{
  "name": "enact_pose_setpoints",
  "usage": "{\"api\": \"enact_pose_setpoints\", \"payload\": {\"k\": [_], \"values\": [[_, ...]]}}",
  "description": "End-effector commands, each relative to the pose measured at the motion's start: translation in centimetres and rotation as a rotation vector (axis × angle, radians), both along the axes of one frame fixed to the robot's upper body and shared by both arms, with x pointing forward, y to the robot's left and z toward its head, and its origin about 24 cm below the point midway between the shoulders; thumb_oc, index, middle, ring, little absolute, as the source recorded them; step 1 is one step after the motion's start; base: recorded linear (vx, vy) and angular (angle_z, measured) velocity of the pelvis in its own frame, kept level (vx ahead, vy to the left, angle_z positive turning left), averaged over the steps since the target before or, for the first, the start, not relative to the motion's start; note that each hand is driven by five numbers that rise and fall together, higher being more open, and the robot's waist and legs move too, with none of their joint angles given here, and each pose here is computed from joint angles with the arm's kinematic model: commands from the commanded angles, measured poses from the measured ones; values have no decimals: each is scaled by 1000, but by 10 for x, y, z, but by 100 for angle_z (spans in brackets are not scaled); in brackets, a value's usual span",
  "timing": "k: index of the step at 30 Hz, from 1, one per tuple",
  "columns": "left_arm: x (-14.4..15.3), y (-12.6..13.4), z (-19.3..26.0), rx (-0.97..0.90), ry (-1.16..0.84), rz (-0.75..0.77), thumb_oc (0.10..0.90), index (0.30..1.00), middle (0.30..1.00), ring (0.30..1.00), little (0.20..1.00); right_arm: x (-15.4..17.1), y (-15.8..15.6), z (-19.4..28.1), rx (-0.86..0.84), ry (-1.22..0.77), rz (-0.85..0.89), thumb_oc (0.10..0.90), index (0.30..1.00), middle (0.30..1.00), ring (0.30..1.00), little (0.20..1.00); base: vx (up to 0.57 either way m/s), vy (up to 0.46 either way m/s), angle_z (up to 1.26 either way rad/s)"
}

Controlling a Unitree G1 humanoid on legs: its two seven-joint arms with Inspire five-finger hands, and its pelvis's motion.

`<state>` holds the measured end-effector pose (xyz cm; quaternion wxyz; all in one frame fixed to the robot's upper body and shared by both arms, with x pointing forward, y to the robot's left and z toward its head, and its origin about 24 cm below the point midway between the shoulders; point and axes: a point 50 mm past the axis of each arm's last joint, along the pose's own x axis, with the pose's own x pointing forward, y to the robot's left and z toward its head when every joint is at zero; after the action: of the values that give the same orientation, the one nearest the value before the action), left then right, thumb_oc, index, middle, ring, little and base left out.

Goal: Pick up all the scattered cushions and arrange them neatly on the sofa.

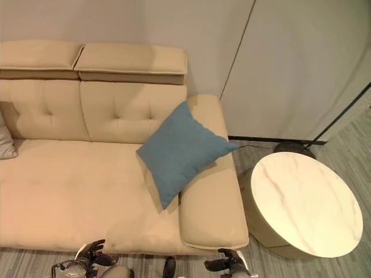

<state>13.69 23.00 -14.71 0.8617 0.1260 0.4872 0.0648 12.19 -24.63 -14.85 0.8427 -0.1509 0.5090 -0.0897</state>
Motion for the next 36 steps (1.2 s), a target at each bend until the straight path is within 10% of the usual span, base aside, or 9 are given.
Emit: {"api": "enact_pose_setpoints", "payload": {"k": [1, 21, 36], "values": [[-1, 9, 2, 44, -4, -21, 800, 900, 900, 900, 900, 9, -24, 12, -78, -67, -24, 800, 900, 900, 900, 900, 108, 117, -24], [13, 34, 26, 62, -205, 72, 800, 900, 900, 900, 900, 108, -53, 137, -293, -699, 207, 800, 900, 900, 900, 900, 45, 84, -19], [73, 31, 78, 17, -547, 94, 800, 900, 900, 900, 900, 156, 3, 153, 75, -958, -43, 800, 900, 900, 900, 900, -6, 20, 2]]}}
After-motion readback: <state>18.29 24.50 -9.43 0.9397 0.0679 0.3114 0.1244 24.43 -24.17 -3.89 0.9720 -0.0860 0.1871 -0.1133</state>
